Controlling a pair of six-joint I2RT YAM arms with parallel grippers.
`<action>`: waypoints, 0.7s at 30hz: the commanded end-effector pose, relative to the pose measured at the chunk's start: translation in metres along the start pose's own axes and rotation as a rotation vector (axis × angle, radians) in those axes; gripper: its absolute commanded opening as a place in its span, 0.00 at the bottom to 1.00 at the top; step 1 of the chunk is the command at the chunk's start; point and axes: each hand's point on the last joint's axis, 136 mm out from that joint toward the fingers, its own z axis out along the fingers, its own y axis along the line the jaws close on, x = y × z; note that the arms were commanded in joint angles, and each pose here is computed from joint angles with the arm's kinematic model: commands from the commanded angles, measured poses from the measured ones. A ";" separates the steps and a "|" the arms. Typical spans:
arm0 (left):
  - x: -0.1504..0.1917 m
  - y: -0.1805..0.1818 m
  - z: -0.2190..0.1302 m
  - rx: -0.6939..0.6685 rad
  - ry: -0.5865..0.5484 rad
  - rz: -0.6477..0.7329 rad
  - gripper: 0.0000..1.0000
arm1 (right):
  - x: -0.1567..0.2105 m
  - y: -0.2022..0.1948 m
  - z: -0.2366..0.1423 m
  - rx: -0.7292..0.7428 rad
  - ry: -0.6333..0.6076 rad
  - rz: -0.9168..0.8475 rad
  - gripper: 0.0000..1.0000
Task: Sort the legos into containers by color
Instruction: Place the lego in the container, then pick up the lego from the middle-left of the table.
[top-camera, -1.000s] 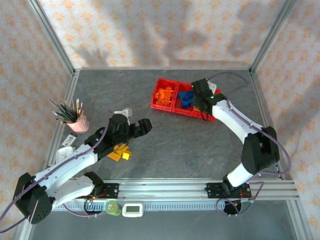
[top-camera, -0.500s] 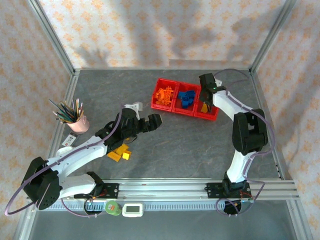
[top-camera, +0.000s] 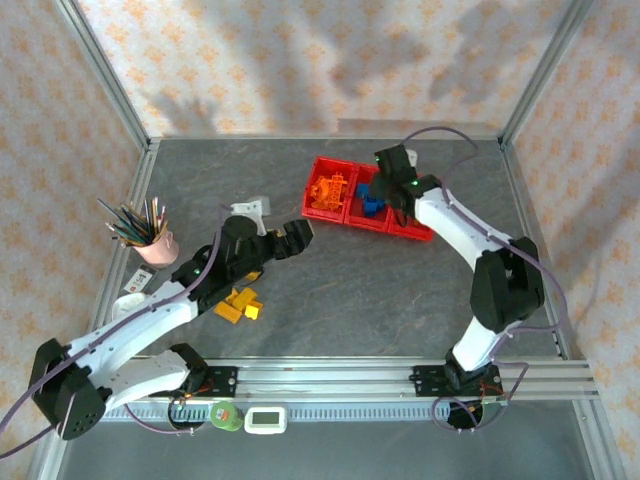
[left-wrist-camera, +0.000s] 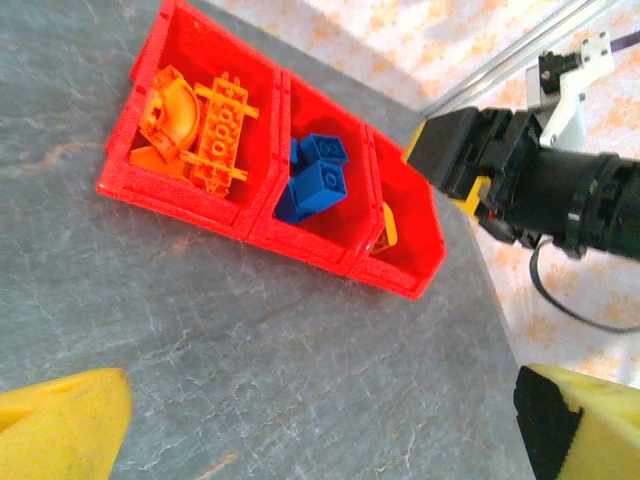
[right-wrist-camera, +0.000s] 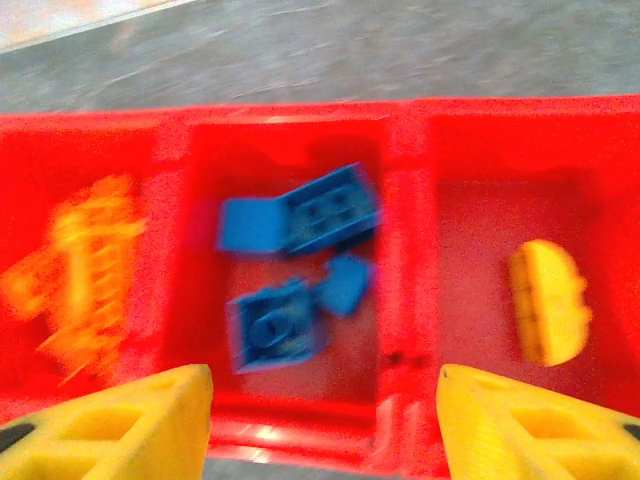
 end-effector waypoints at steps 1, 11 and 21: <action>-0.001 0.027 -0.019 -0.103 -0.038 -0.025 0.99 | 0.028 0.036 -0.020 -0.111 0.043 -0.054 0.62; 0.004 0.078 -0.074 -0.262 -0.112 -0.130 0.99 | 0.124 0.145 -0.046 -0.353 0.163 -0.200 0.68; 0.005 0.106 -0.115 -0.370 -0.173 -0.204 0.99 | 0.211 0.232 -0.046 -0.471 0.252 -0.386 0.74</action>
